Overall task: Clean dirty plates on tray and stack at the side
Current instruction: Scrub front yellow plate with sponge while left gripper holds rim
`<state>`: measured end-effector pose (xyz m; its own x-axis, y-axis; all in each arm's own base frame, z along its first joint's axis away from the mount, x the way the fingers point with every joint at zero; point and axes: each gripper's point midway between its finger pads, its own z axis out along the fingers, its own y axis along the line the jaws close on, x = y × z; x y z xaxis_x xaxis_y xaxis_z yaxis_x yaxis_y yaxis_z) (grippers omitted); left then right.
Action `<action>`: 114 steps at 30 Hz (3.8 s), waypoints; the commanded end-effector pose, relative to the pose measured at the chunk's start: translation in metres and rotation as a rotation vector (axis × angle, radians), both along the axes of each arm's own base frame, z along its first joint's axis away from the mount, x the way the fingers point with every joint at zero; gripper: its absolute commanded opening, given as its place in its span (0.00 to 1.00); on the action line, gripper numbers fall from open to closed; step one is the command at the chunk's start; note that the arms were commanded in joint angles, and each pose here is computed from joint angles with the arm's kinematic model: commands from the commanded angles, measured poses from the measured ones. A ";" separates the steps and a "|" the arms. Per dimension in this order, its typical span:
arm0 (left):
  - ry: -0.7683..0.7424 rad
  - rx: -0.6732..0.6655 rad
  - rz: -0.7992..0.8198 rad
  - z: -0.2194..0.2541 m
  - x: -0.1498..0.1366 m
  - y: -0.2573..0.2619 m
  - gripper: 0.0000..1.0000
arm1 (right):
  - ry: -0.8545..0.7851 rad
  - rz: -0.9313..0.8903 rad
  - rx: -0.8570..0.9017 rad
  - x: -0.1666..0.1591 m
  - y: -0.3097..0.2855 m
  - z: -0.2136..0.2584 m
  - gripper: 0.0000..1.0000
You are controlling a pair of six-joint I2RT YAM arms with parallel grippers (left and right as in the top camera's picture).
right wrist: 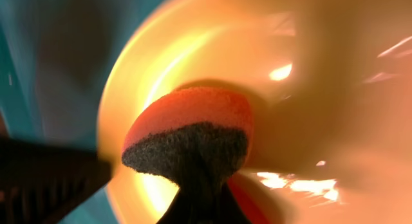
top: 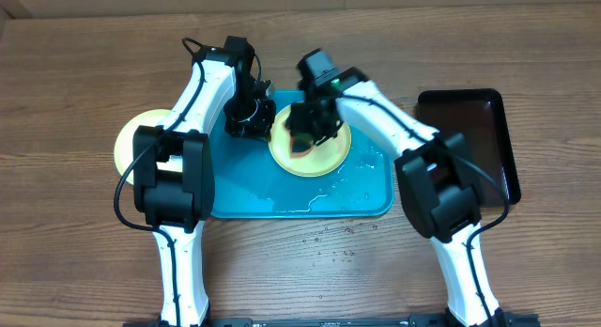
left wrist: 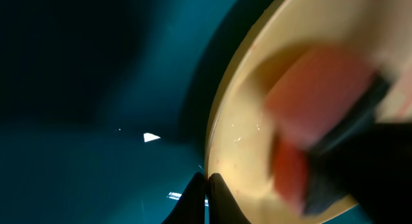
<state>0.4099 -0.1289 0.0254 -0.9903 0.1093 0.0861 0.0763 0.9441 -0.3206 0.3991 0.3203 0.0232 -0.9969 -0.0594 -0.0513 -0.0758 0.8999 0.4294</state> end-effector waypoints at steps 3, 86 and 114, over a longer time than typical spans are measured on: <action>-0.042 -0.004 0.003 0.012 0.010 0.007 0.04 | 0.075 0.024 -0.018 -0.025 0.004 -0.001 0.04; -0.053 0.075 0.057 -0.010 0.010 0.008 0.04 | -0.013 -0.168 -0.004 0.052 -0.078 0.004 0.04; -0.046 0.073 0.077 -0.010 0.011 0.013 0.04 | 0.009 -0.074 0.004 0.007 -0.002 0.004 0.04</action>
